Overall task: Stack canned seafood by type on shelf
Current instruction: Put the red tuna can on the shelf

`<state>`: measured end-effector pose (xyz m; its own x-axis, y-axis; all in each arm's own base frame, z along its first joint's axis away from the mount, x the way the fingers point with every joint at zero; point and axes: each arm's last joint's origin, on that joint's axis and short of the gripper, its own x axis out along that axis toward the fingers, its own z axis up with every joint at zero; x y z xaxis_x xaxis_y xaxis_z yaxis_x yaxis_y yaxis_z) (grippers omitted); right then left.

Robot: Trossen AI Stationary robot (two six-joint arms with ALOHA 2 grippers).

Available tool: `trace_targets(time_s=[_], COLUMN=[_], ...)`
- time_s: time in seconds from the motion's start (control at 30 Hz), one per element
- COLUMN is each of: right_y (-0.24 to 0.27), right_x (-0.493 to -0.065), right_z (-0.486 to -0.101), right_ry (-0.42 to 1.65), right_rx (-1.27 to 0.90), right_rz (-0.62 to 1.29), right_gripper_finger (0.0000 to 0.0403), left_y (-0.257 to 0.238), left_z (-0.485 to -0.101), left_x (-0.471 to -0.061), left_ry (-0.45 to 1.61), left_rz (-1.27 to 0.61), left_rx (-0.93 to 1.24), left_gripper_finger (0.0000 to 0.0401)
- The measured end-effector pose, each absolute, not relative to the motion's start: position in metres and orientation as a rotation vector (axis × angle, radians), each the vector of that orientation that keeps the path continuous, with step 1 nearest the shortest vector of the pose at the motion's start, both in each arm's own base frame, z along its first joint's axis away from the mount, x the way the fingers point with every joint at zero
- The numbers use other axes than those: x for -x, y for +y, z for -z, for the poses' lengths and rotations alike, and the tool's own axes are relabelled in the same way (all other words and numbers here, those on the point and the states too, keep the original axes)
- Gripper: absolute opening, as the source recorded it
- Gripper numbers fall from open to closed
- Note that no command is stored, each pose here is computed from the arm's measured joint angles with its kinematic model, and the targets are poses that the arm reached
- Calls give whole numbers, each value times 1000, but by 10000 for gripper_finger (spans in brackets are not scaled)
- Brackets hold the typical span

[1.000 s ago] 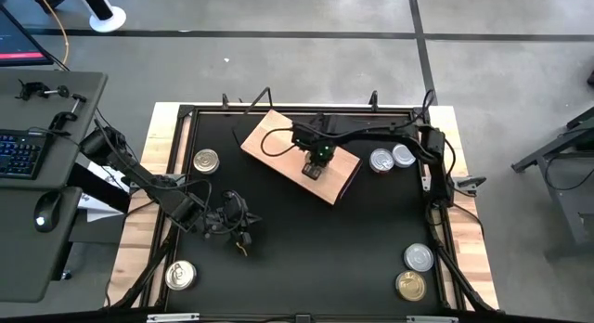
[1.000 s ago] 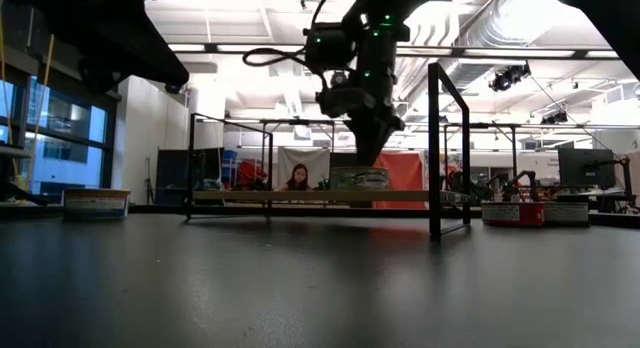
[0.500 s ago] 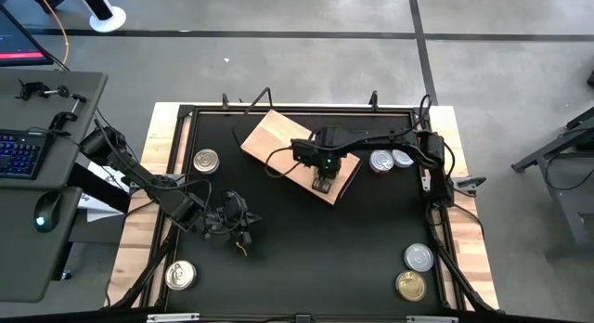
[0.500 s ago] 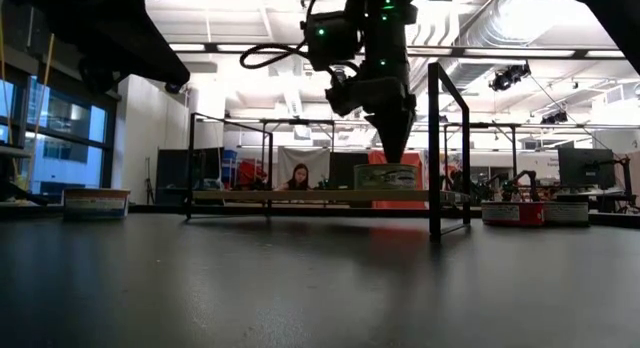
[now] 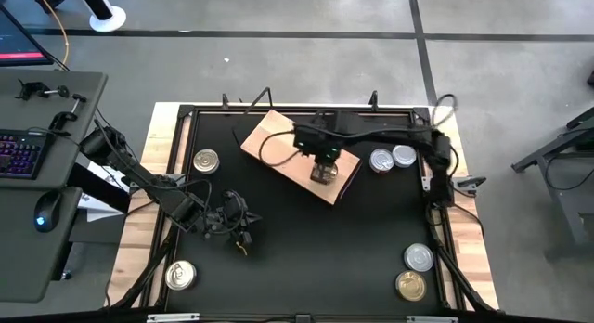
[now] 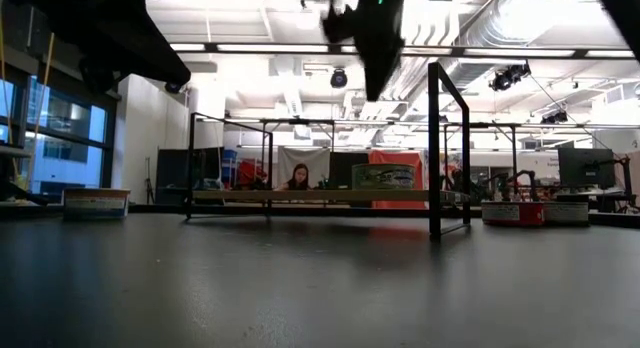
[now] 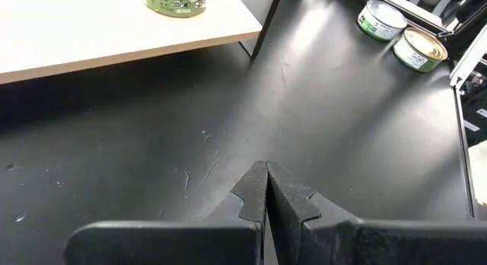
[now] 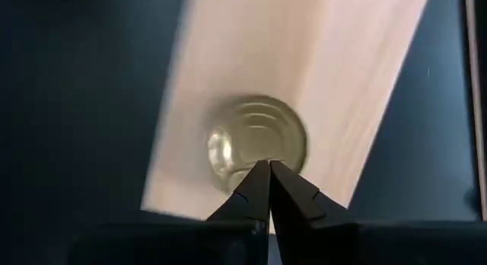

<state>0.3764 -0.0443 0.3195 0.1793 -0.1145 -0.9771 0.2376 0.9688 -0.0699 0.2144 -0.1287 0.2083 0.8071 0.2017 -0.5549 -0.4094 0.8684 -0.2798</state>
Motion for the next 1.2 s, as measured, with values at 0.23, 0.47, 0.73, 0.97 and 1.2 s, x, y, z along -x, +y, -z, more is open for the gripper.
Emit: trace_targets(time_s=[0.23, 0.47, 0.73, 0.97, 1.2], right_y=[-12, -6, -23, -30, -39], right_x=[-298, -198, -148, -158, -160], right_z=[-374, -351, -280, -221, -198], right_ry=[1197, 1113, 1070, 1144, 1216], right_rx=[-205, -484, -547, -253, -219], right_rz=[348, 685, 854, 610, 743], right_gripper_finger=[0, 0, 0, 0, 0], left_y=[-125, -110, -102, -103, -106], left_z=[-208, -209, -216, -218, -223], left_x=[-217, -226, -238, -240, -243], left_ry=[545, 536, 497, 488, 438], left_rz=[-340, -377, -323, -279, -247], left_rx=[358, 369, 409, 400, 499], left_gripper_finger=[0, 0, 0, 0, 0])
